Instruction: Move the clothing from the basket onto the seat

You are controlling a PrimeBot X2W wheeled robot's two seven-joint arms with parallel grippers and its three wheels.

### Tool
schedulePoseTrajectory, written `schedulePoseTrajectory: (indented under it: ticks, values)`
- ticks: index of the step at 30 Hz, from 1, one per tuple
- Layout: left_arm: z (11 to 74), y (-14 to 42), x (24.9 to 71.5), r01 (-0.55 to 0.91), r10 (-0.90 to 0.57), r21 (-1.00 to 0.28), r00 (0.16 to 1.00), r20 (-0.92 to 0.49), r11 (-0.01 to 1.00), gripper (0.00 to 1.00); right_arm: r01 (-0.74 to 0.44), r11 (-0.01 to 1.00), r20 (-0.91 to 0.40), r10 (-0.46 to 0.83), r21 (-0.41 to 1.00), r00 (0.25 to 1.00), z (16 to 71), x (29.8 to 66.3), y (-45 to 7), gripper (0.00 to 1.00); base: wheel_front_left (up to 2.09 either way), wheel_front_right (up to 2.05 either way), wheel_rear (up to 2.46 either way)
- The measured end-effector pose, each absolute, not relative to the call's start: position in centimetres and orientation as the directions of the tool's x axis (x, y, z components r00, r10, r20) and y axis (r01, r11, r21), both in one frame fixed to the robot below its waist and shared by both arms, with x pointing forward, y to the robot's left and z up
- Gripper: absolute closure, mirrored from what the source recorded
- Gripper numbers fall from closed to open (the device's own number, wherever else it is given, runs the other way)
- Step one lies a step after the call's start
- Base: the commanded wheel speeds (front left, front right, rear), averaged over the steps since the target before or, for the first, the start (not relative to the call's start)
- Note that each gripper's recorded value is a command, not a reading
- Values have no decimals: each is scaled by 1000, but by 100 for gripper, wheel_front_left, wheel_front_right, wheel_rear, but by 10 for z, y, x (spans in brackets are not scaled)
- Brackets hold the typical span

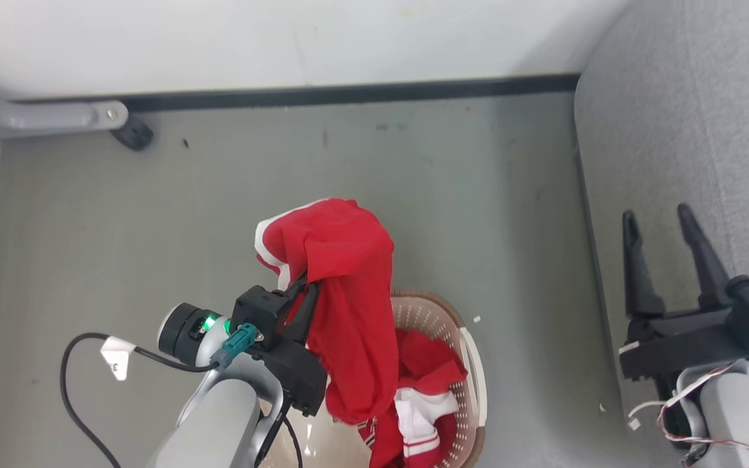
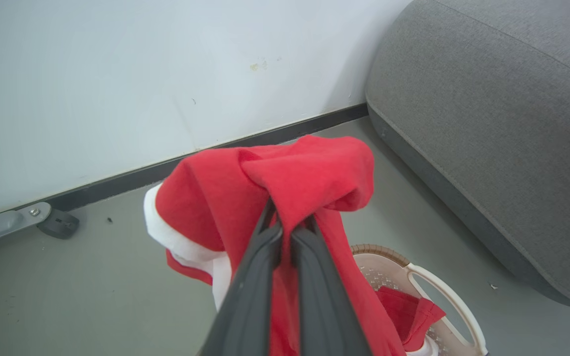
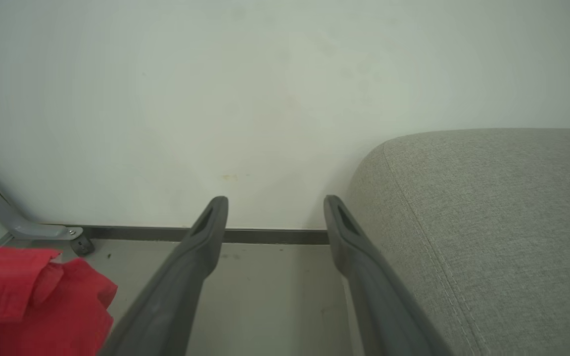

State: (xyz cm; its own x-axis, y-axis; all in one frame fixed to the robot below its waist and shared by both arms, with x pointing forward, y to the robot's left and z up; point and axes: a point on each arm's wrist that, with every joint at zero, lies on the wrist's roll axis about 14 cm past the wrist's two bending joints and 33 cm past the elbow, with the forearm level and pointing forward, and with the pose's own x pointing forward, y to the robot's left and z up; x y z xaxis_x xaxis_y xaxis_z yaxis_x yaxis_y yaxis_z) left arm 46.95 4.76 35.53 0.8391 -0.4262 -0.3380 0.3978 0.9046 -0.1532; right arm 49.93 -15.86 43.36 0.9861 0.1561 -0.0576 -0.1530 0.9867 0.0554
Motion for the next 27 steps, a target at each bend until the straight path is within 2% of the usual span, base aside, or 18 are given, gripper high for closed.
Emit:
schedulePoseTrajectory:
  ticks: [13, 27]
  values:
    - [438, 56, 464, 429, -441, -101, 883, -162, 897, 100, -204, 977, -14, 205, 66, 979, 470, 462, -138, 0, 0, 0, 0]
    - [498, 36, 437, 490, -494, -92, 869, -25, 867, 100, -257, 964, 23, 256, 70, 967, 493, 420, -119, 0, 0, 0, 0]
